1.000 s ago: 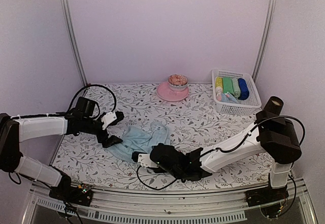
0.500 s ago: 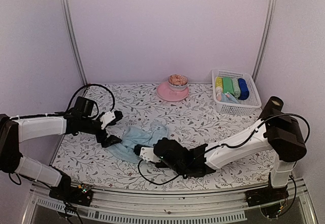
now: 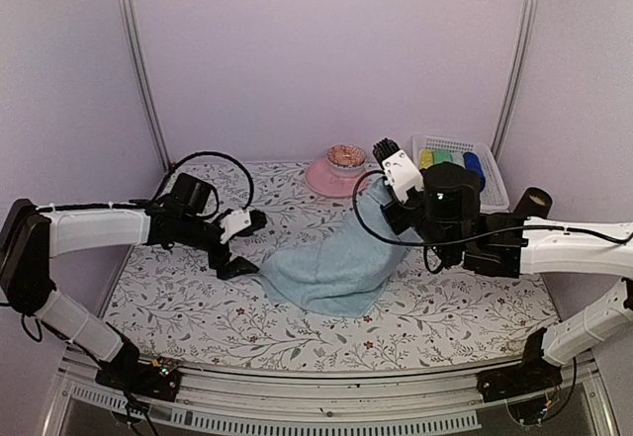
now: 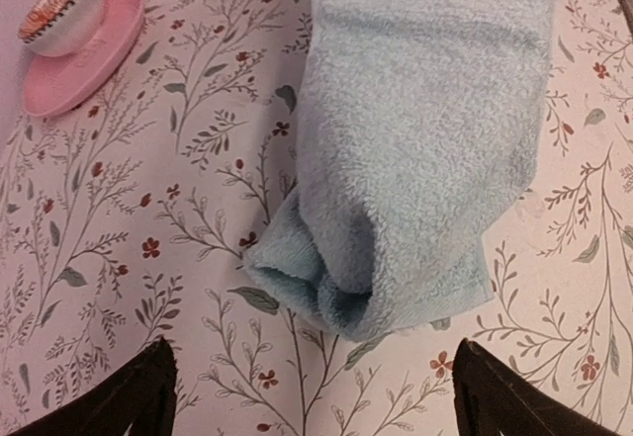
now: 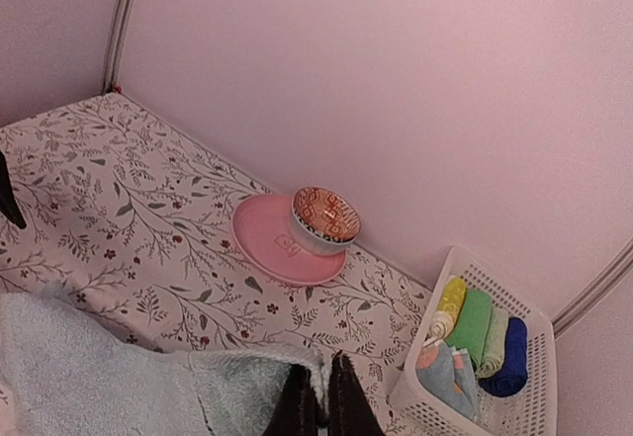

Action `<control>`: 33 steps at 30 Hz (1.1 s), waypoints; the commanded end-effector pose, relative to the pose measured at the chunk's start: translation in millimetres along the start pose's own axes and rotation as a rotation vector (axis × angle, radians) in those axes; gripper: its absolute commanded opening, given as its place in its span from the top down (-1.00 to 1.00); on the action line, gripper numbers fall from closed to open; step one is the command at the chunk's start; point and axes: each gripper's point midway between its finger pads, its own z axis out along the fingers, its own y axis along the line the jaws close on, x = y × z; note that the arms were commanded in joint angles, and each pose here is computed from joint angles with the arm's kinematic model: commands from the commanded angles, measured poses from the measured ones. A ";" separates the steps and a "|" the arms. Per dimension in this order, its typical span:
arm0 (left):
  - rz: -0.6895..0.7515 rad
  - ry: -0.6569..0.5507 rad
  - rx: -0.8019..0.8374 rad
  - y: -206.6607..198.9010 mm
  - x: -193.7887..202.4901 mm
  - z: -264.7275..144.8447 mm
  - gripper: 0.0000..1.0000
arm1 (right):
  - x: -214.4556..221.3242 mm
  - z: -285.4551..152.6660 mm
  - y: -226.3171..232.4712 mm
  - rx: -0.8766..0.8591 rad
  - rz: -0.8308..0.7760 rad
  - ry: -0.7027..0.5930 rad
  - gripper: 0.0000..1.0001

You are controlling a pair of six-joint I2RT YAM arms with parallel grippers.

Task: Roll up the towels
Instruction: Flatten out the towel at the center of the board.

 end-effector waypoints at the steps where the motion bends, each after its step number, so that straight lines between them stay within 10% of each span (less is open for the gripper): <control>1: 0.022 0.040 0.090 -22.5 -8.2 30.4 -0.95 | 59.6 7.4 2.1 0.054 -0.046 0.167 0.96; 33: 0.015 0.134 0.129 -11.3 -7.8 101.5 -0.94 | 90.3 -27.1 -131.6 0.410 0.207 0.218 0.96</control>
